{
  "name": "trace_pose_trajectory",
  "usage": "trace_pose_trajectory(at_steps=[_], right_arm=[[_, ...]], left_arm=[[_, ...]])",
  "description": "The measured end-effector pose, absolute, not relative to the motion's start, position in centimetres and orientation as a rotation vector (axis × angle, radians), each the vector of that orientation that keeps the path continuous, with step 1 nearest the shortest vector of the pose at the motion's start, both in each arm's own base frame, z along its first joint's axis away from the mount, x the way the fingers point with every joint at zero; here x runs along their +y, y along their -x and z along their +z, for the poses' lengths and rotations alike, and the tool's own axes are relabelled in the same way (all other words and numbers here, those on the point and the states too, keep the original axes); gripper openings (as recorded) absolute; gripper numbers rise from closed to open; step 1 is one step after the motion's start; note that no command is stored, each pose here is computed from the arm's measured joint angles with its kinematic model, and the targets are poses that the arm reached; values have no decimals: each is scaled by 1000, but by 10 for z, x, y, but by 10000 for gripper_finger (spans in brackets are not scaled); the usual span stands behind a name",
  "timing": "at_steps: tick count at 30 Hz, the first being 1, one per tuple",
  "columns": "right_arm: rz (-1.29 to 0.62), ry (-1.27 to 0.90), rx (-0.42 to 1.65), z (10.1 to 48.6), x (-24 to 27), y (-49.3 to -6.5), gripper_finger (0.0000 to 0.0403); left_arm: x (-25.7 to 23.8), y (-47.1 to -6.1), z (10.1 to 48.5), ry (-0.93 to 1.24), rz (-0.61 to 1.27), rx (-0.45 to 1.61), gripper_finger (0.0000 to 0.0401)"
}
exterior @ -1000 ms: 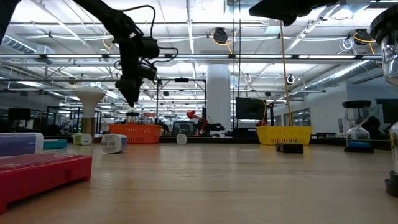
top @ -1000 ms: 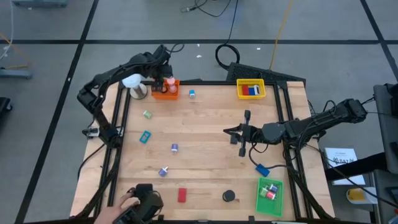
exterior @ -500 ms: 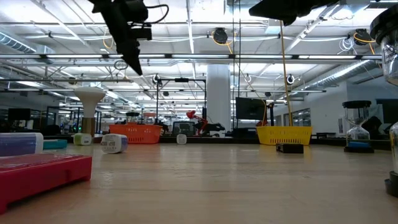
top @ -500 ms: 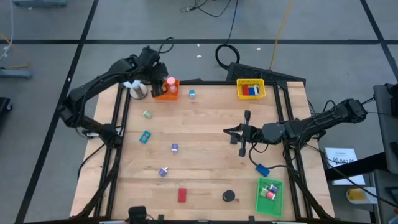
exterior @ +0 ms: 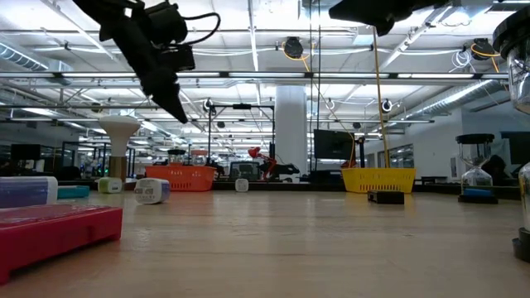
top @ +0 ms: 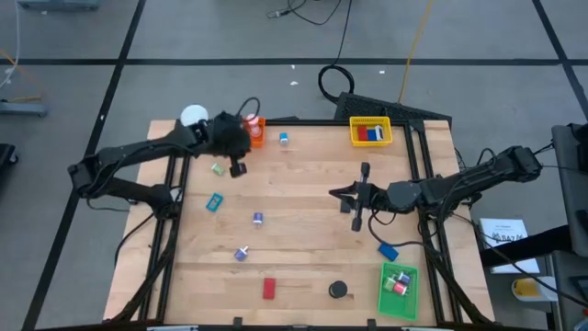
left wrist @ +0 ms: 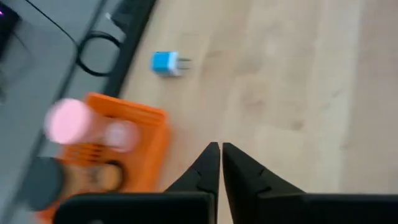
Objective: Pick & Place Office items
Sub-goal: Put the bottom purple charger adapter into the green basket
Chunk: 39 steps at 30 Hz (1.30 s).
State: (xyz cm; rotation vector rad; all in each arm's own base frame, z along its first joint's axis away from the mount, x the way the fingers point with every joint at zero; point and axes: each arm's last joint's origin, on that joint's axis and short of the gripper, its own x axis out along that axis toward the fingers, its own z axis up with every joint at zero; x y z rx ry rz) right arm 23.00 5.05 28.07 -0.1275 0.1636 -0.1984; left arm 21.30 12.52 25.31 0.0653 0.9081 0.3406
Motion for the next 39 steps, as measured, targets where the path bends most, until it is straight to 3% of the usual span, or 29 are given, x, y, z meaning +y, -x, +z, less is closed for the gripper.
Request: trace_pose_trajectory(at_steps=[8, 13, 18, 24, 30, 35, 39], right_arm=[[-228, 151, 131, 273, 46, -249, 4], [-260, 87, 168, 257, 41, -263, 4], [-296, 37, 158, 246, 35, -276, 4], [-388, -16, 120, 233, 11, -292, 4], [-476, -96, 163, 218, -11, -298, 4], [-475, -113, 157, 222, -11, -295, 4], [-434, -114, 141, 229, 0, -291, 4]], left_arm=[[75, -228, 230, 25, 139, 778, 7], [40, -227, 200, -60, 195, 615, 5], [21, -223, 190, 8, 232, 379, 25], [9, -219, 181, 80, 152, 376, 34], [-1, -219, 180, 67, 104, 387, 18], [-17, -218, 178, 65, -22, 407, 3], [-30, -217, 178, 98, -57, 414, 23]])
